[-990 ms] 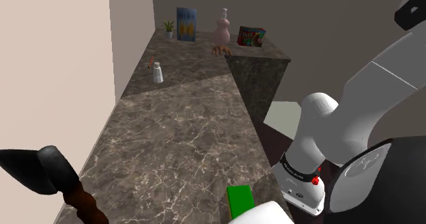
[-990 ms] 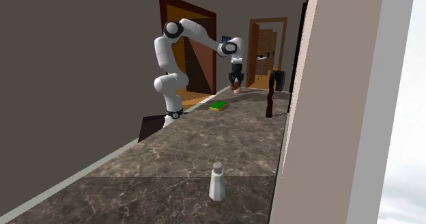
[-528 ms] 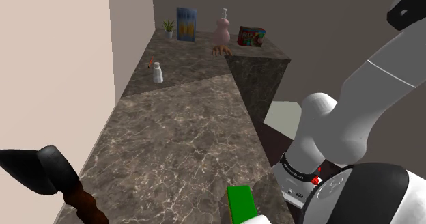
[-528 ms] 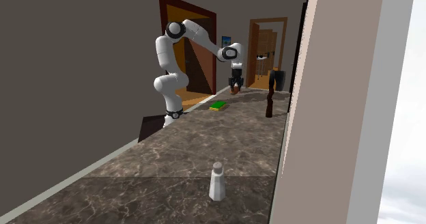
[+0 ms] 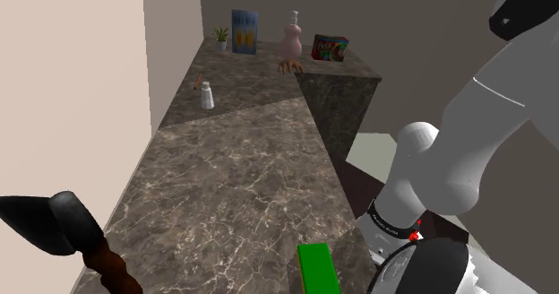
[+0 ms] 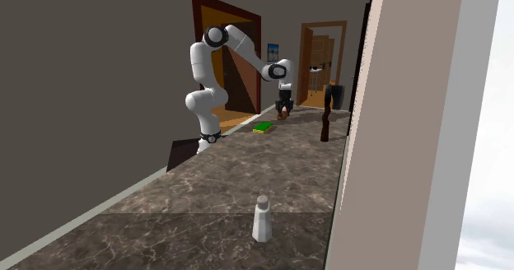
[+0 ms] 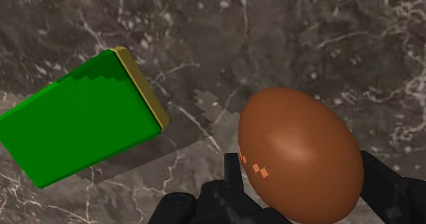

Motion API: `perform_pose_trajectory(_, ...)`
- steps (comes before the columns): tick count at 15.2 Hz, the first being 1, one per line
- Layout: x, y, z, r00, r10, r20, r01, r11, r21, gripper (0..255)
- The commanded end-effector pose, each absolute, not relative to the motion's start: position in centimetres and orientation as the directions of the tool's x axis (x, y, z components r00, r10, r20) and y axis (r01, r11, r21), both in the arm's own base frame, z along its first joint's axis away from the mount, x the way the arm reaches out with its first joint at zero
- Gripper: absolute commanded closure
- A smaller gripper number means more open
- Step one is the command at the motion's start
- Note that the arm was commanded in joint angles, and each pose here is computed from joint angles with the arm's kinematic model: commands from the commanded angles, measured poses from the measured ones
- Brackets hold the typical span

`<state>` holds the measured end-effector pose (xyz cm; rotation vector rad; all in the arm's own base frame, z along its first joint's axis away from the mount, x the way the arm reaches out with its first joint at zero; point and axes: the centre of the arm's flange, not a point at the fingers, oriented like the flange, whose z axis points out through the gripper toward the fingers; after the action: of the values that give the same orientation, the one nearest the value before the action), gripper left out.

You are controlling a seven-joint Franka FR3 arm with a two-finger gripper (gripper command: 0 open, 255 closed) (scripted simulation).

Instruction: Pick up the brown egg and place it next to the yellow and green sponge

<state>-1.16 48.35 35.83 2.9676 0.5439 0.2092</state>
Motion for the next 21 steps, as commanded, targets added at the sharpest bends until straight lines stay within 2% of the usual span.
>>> perform_pose_trajectory(1,-1.2,48.4,34.8,0.926,0.36,0.115,0.344,-0.929,0.139,255)
perform_pose_trajectory(10,-1.2,48.4,33.8,0.926,0.36,0.115,0.344,-0.929,0.139,255)
perform_pose_trajectory(11,-1.2,48.4,33.8,0.926,0.36,0.115,0.344,-0.929,0.139,0)
perform_pose_trajectory(16,-1.2,48.4,33.8,0.926,0.36,0.115,0.344,-0.929,0.139,0)
perform_pose_trajectory(21,-2.0,48.9,38.8,0.926,0.36,0.115,0.344,-0.929,0.139,0)
